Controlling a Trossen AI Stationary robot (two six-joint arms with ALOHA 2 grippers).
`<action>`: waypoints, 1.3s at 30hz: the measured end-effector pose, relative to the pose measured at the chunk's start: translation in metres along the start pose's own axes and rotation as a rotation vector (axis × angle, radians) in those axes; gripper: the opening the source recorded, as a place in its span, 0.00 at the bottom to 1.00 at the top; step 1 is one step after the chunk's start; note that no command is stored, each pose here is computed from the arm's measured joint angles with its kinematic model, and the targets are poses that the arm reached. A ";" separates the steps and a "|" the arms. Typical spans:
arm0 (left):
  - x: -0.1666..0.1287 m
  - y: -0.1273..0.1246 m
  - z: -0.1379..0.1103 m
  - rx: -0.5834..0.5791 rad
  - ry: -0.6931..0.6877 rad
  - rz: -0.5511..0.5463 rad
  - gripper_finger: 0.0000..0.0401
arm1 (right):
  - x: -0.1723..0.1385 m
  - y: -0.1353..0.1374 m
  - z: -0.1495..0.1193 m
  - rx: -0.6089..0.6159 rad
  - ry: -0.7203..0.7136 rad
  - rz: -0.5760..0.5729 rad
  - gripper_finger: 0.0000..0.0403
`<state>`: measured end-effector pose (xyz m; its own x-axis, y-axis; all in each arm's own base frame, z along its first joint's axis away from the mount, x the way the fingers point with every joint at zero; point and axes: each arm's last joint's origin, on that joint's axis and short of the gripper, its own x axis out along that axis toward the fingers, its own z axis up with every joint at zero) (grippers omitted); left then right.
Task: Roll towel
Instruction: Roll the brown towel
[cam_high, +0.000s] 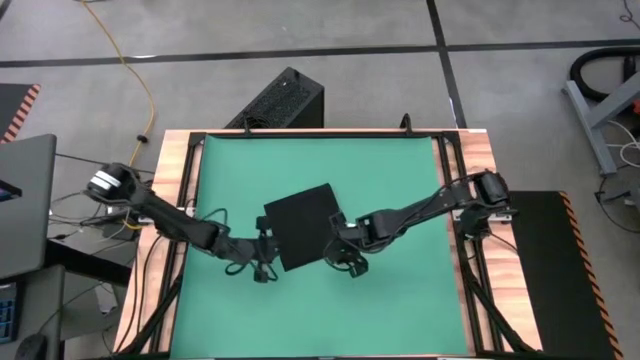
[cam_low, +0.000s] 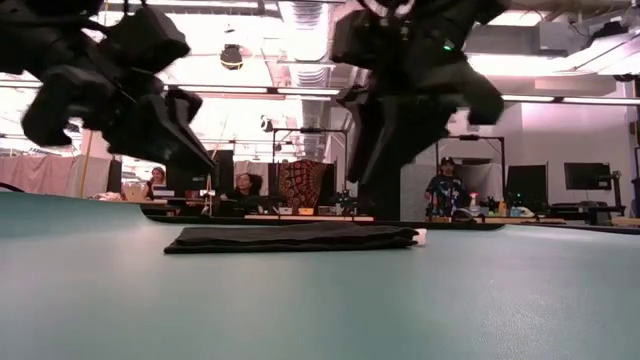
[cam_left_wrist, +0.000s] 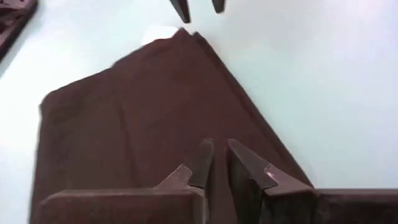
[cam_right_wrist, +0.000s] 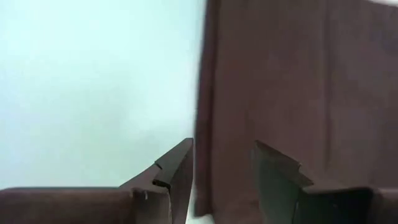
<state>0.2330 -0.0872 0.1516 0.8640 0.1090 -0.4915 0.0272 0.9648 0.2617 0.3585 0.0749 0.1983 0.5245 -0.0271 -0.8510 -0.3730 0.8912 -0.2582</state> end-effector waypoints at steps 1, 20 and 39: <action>0.006 -0.003 0.001 0.012 0.012 -0.002 0.10 | 0.001 0.004 -0.005 -0.002 -0.001 0.002 0.43; 0.035 -0.032 0.022 0.059 0.162 -0.027 0.37 | 0.028 0.021 -0.062 -0.049 -0.124 -0.088 0.43; 0.024 -0.048 0.013 0.044 0.241 -0.087 0.37 | 0.033 0.005 -0.075 0.012 -0.094 -0.080 0.43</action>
<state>0.2592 -0.1339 0.1375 0.7128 0.0849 -0.6962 0.1231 0.9621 0.2433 0.3163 0.0448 0.1346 0.6220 -0.0561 -0.7810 -0.3184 0.8931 -0.3177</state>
